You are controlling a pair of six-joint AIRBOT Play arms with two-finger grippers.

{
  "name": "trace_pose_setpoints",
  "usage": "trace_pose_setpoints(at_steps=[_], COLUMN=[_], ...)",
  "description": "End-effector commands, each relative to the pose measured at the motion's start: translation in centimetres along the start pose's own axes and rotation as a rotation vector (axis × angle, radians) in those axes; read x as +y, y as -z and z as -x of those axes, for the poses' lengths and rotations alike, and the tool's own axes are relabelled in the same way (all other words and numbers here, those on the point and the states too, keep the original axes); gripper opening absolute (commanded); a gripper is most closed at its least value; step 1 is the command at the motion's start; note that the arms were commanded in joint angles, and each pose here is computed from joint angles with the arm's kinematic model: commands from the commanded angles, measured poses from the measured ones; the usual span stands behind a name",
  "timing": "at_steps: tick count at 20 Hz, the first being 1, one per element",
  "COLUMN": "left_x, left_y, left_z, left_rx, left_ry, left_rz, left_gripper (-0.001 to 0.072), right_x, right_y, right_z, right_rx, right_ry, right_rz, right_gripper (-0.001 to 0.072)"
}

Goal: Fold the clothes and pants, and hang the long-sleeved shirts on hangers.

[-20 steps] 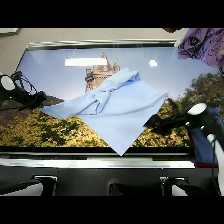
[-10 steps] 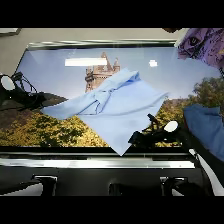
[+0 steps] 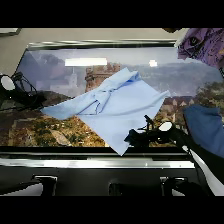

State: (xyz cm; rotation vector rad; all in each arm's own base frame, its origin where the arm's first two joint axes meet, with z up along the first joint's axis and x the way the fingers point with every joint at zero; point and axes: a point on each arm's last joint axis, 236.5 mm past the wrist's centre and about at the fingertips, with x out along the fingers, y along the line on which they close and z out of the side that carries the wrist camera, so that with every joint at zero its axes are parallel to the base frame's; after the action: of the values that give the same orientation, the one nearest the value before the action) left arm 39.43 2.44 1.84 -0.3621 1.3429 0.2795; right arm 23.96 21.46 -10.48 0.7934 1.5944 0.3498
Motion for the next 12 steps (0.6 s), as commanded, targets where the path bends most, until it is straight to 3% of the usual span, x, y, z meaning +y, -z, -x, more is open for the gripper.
trace_pose_setpoints(at_steps=[1, 2, 7, 12], left_x=[-0.1, -0.1, -1.3, -4.6], left_y=[-0.3, -0.3, -3.4, -11.5], left_z=[0.0, 0.0, 3.8, 23.5], left_rx=[-0.011, -0.012, -0.142, -0.667], left_ry=[0.004, 0.004, 0.046, 0.197], left_rz=[-0.001, -0.001, -0.061, -0.117], left_gripper=[0.0018, 0.0018, 0.0018, 0.0018], right_x=[1.5, 1.9, 8.7, 20.4], right_y=[-1.6, -1.6, -5.1, -8.9], right_z=[-0.1, 0.0, 6.2, 25.1], right_rx=[-0.061, -0.056, -0.15, -0.569], right_ry=[-0.067, -0.073, -0.126, -0.092], right_rz=[0.0, 0.03, 0.245, 0.554], right_gripper=[0.0117, 0.003, 0.0031, 0.003])
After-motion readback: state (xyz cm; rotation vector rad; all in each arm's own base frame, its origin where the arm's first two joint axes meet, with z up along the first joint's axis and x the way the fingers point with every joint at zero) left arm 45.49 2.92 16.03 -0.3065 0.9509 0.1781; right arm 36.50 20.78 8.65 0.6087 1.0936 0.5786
